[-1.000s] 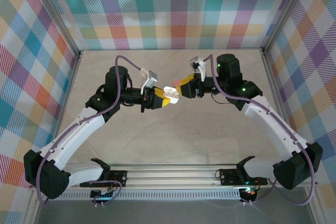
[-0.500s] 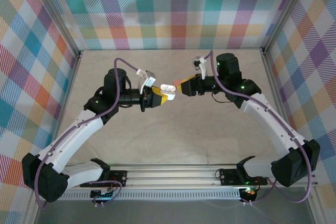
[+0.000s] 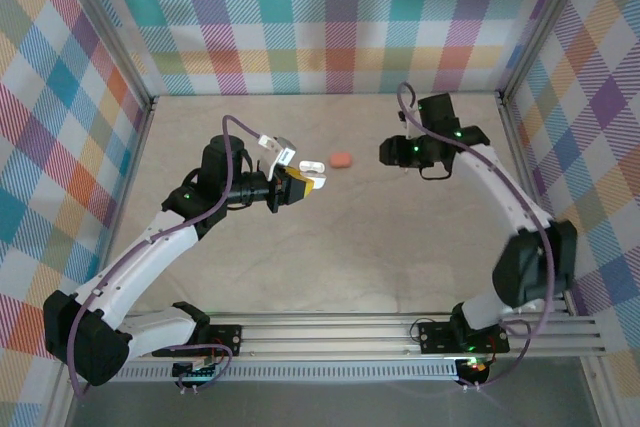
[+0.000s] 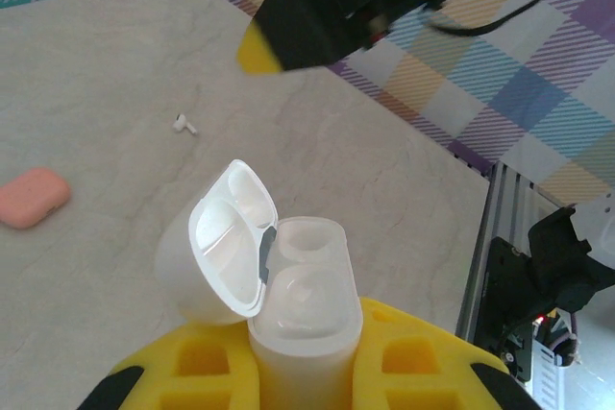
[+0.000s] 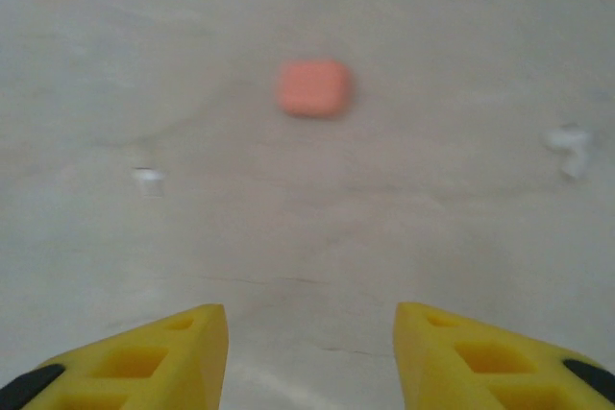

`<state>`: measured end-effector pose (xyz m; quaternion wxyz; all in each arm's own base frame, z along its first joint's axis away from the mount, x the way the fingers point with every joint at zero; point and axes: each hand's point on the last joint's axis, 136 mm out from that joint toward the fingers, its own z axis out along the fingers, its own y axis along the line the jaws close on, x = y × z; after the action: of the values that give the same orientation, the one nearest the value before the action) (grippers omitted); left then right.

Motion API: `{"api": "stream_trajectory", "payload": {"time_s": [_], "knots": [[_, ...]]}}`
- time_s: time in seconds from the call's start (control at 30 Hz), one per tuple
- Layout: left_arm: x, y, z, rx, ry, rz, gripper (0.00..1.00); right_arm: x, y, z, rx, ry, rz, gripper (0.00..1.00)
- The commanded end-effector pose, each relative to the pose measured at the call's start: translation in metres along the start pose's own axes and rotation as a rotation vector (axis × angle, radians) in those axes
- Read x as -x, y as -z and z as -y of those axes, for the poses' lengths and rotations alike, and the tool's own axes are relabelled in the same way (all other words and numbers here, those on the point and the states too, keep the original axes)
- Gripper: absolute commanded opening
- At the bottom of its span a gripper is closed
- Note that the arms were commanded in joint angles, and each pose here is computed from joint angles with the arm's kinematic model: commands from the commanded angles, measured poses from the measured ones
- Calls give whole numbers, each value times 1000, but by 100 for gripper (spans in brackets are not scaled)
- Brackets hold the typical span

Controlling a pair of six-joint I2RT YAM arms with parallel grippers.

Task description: Insert wireless bluetooth earbuds into charging case

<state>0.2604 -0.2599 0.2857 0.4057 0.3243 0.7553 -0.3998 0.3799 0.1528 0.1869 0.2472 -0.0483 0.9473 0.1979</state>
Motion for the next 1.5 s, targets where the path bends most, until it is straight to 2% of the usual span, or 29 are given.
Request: {"api": "stream_trajectory", "payload": {"time_s": [0.0, 0.23, 0.43, 0.6, 0.97, 1.23, 1.47], "knots": [[-3, -1, -6, 14, 17, -9, 0, -7, -21, 46, -163, -36, -101, 46], [-9, -8, -10, 9, 32, -26, 0, 5, -75, 96, -260, -54, -252, 41], [-16, -14, -13, -1, 47, -54, 0, 17, -97, 105, -274, 5, -298, 41], [-22, -17, -18, 14, 48, -68, 0, 15, -104, 108, -281, 49, -354, 41], [-25, -18, -22, 33, 46, -72, 0, 7, -123, 121, -320, 114, -435, 53], [-27, -16, -23, 44, 50, -76, 0, 15, -133, 119, -307, 117, -430, 52], [-28, -14, -23, 50, 43, -77, 0, 9, -140, 118, -308, 129, -459, 47]]}}
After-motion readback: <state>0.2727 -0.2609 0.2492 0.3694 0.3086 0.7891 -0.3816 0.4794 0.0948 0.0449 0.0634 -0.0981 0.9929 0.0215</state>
